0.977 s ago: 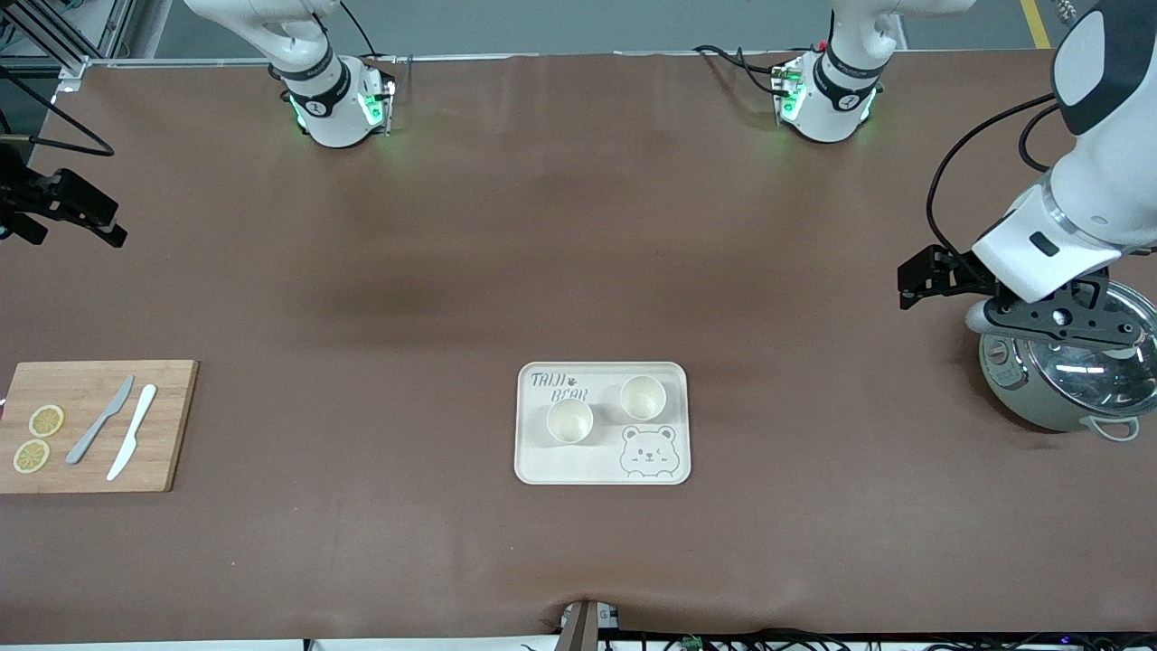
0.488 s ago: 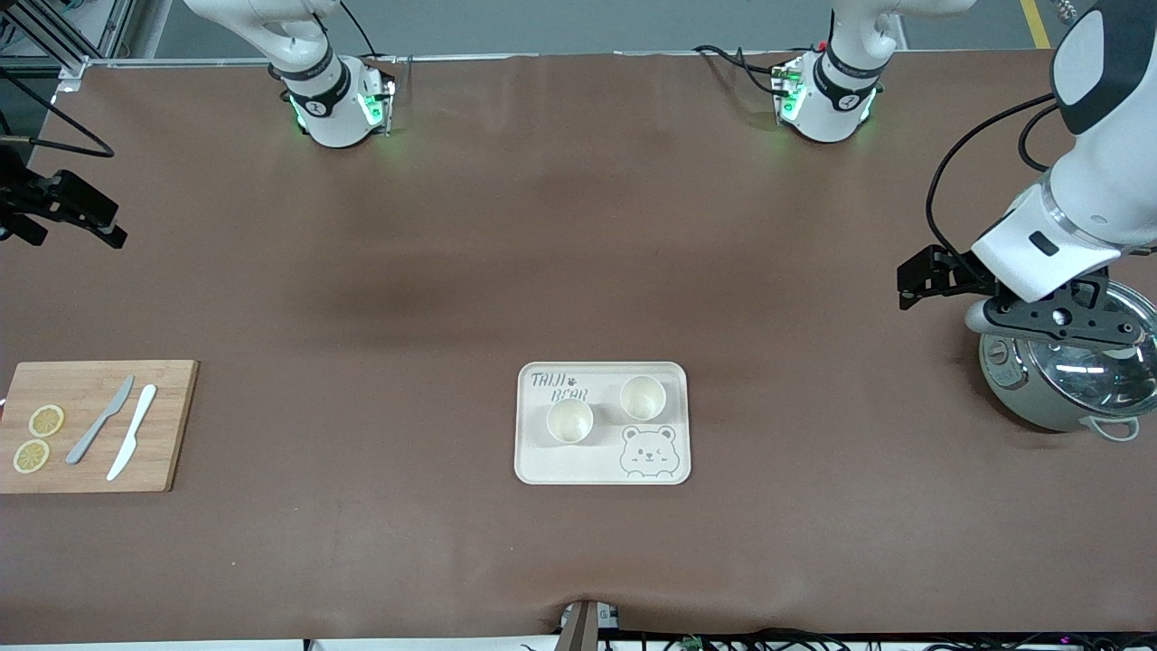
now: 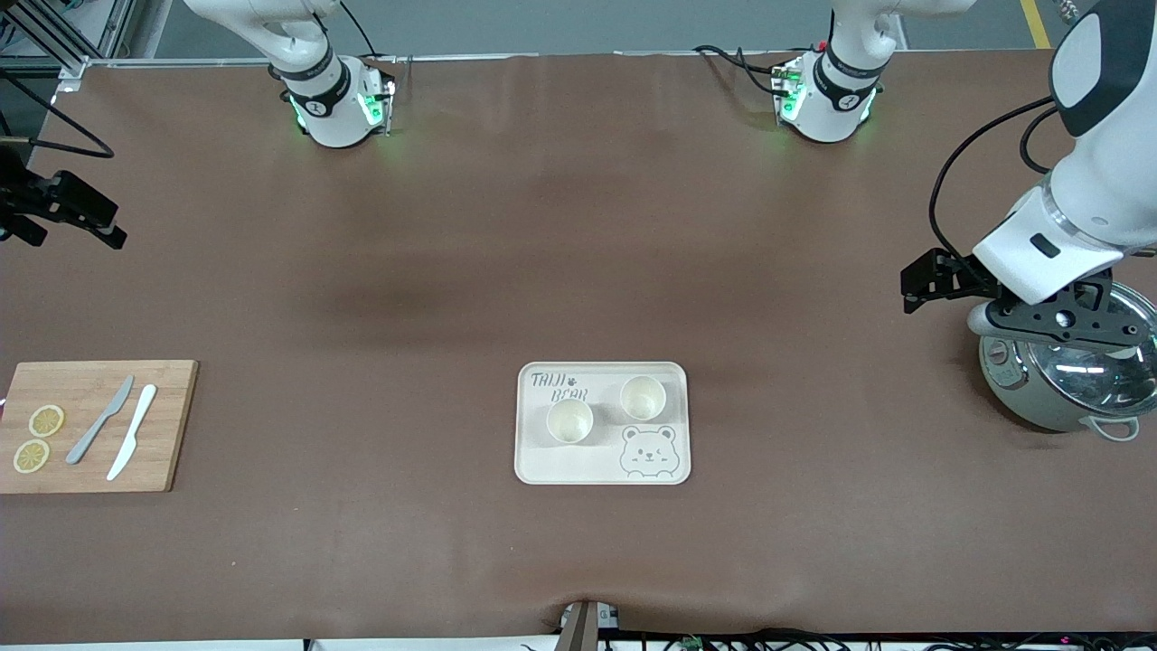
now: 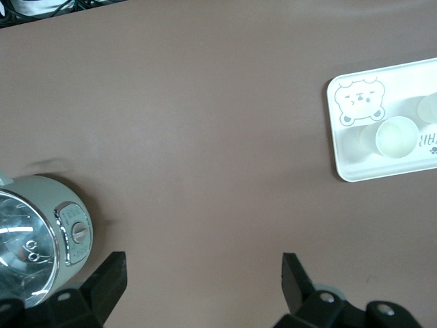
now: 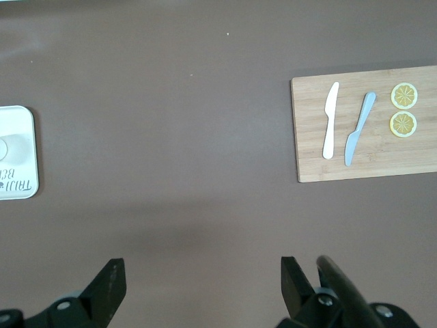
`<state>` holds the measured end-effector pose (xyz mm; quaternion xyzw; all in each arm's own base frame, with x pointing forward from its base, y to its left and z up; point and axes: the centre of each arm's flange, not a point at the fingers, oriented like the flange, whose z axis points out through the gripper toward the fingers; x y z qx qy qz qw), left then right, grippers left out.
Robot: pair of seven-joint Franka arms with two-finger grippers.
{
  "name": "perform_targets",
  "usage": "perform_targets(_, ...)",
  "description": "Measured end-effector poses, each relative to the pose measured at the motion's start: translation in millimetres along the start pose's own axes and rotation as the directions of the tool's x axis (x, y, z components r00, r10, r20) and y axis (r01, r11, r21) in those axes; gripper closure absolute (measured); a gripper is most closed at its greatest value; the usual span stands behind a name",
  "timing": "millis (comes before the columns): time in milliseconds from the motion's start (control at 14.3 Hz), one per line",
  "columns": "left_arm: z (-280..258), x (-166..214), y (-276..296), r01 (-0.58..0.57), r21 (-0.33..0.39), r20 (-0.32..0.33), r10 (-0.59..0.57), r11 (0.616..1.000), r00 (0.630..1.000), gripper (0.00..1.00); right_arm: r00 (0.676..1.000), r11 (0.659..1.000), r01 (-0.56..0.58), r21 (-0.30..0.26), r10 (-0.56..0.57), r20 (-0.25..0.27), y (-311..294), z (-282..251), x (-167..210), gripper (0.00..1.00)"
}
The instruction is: Place white IKEA cup upright on tray with both arms
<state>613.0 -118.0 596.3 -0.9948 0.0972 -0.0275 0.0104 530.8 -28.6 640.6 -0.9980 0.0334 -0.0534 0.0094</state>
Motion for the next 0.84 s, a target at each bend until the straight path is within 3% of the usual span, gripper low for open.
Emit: perform_targets(837,-0.4,0.0,11.8,-0.025,0.023,-0.001,0.025,0.999,1.0,0.0,1.0,1.0,0.0,0.0,0.0,-0.004,0.0,-1.6,0.7,0.0)
